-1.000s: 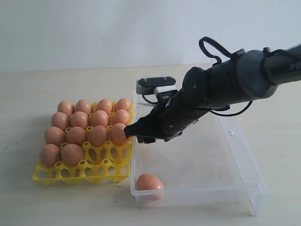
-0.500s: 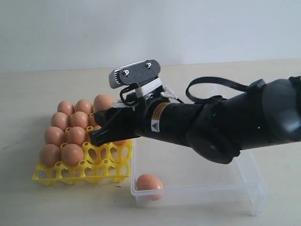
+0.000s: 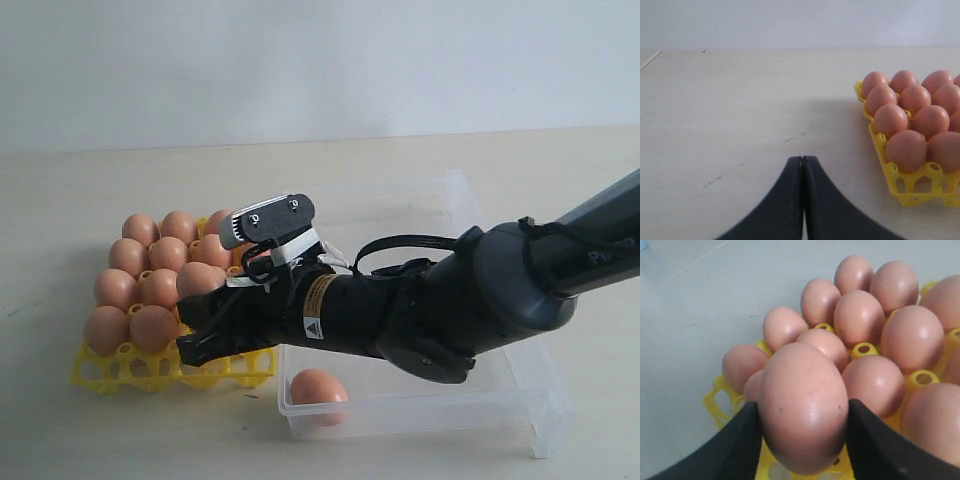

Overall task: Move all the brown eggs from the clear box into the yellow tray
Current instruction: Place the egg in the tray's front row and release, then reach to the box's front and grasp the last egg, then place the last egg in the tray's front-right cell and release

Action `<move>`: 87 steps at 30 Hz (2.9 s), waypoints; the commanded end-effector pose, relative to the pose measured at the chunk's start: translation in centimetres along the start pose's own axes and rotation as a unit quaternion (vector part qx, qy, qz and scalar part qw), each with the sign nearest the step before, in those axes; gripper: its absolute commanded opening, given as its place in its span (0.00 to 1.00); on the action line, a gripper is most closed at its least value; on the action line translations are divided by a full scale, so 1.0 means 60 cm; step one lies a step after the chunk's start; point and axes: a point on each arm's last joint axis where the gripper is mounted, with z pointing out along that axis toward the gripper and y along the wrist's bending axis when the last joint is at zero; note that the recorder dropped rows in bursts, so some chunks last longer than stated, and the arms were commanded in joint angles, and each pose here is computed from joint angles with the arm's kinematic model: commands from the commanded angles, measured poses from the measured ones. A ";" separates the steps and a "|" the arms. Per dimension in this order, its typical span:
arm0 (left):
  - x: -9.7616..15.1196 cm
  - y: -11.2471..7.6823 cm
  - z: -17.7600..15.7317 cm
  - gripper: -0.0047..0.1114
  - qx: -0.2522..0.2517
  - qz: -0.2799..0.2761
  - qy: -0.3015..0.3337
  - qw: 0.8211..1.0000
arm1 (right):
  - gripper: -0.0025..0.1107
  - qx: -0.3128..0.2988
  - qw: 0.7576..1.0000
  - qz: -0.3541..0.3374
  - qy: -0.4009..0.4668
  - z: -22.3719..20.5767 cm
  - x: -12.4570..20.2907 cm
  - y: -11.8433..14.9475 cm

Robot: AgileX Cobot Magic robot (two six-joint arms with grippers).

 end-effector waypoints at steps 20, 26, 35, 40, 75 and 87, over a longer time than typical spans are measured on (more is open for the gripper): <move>-0.004 -0.001 -0.001 0.04 0.005 -0.002 -0.011 1.000 | 0.54 0.003 0.998 0.039 0.045 0.031 0.001 -0.003; -0.004 -0.001 -0.001 0.04 0.005 -0.002 -0.011 1.000 | 0.54 0.028 0.998 0.022 0.053 0.012 -0.023 0.000; -0.004 -0.001 -0.001 0.04 0.005 -0.002 -0.011 1.000 | 0.51 0.174 0.948 -0.025 0.264 -0.154 -0.099 -0.009; -0.004 -0.001 -0.001 0.04 0.005 -0.002 -0.011 1.000 | 0.51 0.128 0.932 0.076 0.329 -0.150 -0.072 -0.035; -0.004 -0.001 -0.001 0.04 0.005 -0.002 -0.011 1.000 | 0.02 0.060 0.946 -0.017 0.319 -0.094 -0.090 -0.042; -0.004 -0.001 -0.001 0.04 0.005 -0.002 -0.011 1.000 | 0.02 0.140 0.984 -0.103 0.035 -0.085 -0.090 -0.001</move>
